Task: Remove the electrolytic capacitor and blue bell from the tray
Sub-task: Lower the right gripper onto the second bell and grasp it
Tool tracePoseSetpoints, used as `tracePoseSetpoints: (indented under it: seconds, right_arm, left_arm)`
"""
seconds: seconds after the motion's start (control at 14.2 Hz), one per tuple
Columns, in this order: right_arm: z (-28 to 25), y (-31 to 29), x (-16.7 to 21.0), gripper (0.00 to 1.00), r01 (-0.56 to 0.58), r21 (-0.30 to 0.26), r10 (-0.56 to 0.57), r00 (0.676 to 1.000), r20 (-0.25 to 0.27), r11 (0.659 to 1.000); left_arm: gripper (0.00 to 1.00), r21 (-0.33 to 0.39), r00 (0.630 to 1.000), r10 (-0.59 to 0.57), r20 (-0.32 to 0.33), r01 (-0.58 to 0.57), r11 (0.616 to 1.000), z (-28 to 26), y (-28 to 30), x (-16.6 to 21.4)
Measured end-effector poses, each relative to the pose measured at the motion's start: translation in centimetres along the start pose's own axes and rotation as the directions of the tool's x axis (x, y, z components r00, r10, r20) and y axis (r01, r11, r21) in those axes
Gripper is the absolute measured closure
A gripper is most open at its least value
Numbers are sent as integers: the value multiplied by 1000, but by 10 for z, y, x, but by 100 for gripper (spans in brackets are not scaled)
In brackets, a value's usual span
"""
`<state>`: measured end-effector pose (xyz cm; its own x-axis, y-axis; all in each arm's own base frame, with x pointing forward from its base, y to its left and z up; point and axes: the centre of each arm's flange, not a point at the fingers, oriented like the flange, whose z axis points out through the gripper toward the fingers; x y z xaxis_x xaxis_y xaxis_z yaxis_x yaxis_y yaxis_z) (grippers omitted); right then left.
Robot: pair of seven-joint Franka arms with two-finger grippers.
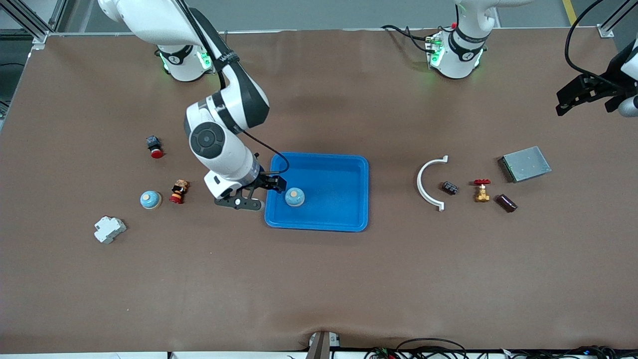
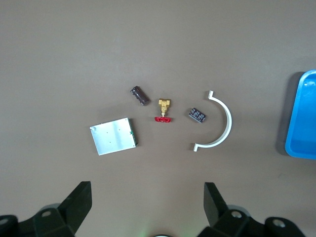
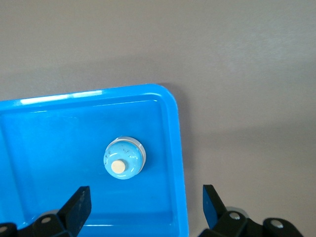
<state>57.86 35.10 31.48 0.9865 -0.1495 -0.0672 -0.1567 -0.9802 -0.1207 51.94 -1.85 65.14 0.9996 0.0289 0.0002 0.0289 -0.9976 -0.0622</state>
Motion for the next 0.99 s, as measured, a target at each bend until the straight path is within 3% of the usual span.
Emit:
tracePoseSetpoints:
  seconds: [0.99]
  right_arm:
    - [80,-31,-4,0,27,-50,-25,999,40,998]
  left_arm:
    - [0,-23,999,-4,-38,3,1000,3,-2,12]
